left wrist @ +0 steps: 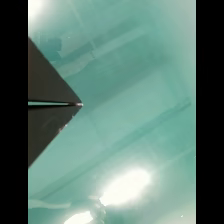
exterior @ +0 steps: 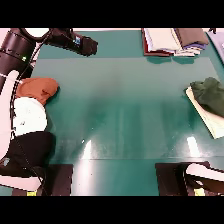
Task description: Fold the shirts.
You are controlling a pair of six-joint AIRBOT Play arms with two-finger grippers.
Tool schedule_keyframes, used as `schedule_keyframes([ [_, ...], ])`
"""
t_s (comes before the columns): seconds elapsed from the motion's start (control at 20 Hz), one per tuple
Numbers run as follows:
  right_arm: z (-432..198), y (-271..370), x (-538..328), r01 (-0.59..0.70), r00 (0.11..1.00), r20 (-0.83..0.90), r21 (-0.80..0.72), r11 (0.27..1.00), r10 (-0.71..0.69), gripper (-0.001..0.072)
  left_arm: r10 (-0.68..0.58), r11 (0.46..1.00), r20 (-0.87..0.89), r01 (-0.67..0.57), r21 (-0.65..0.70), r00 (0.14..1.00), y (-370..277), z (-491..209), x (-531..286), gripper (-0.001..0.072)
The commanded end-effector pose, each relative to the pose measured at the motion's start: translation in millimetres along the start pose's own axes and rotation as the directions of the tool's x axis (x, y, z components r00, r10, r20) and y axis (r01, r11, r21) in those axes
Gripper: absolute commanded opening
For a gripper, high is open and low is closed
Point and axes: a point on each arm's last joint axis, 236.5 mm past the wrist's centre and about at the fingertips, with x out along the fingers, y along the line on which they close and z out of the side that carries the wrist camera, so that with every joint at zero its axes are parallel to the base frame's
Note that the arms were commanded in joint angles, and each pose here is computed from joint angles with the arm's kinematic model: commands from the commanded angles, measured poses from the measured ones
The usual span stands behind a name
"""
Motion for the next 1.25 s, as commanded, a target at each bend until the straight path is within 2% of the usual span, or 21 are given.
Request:
schedule_keyframes([
  [0.0,-5.6,10.8,0.3,-0.012,1.0,-0.023,-0.019,1.0,0.012,0.0588,-0.001,1.0,-0.01,0.001,0.001,1.0,-0.3,-2.5,0.2,0.0024],
  [0.25,1.7,75.1,-23.3,-0.057,0.993,0.087,-0.175,0.983,0.074,0.0584,-0.004,1.0,-0.035,0.004,0.0,0.999,-1.0,-8.3,0.1,0.0024],
  [0.4,-13.5,145.2,-45.8,-0.12,0.977,0.126,-0.342,0.932,0.171,0.0578,-0.004,1.0,-0.037,0.004,-0.003,0.999,-1.1,-8.7,0.1,0.0024],
  [0.6,-62.3,249.4,-66.8,-0.226,0.94,0.082,-0.58,0.782,0.332,0.0576,-0.003,1.0,-0.026,0.003,-0.003,1.0,-0.9,-6.2,0.0,0.0024],
  [0.75,-106.3,304.9,-71.9,-0.288,0.916,0.0,-0.696,0.657,0.402,0.0567,-0.003,1.0,-0.026,0.003,-0.003,1.0,-0.8,-6.2,0.1,0.0024],
  [0.8,-119.7,318.9,-73.2,-0.303,0.908,-0.025,-0.726,0.617,0.417,0.0425,-0.003,1.0,-0.026,0.003,-0.003,1.0,-0.8,-6.2,0.1,0.0024],
  [0.9,-139.9,339.6,-77.2,-0.325,0.894,-0.059,-0.768,0.552,0.445,0.0016,-0.003,1.0,-0.025,0.003,-0.003,1.0,-0.9,-6.0,0.0,0.0024],
  [1.05,-153.8,353.9,-82.5,-0.341,0.88,-0.077,-0.79,0.509,0.469,0.002,-0.003,1.0,-0.026,0.003,-0.003,1.0,-0.8,-6.1,0.1,0.0024],
  [1.2,-156.8,352.0,-81.7,-0.344,0.883,-0.089,-0.79,0.508,0.461,0.0019,-0.003,1.0,-0.025,0.003,-0.003,1.0,-0.9,-6.0,0.0,0.0024],
])
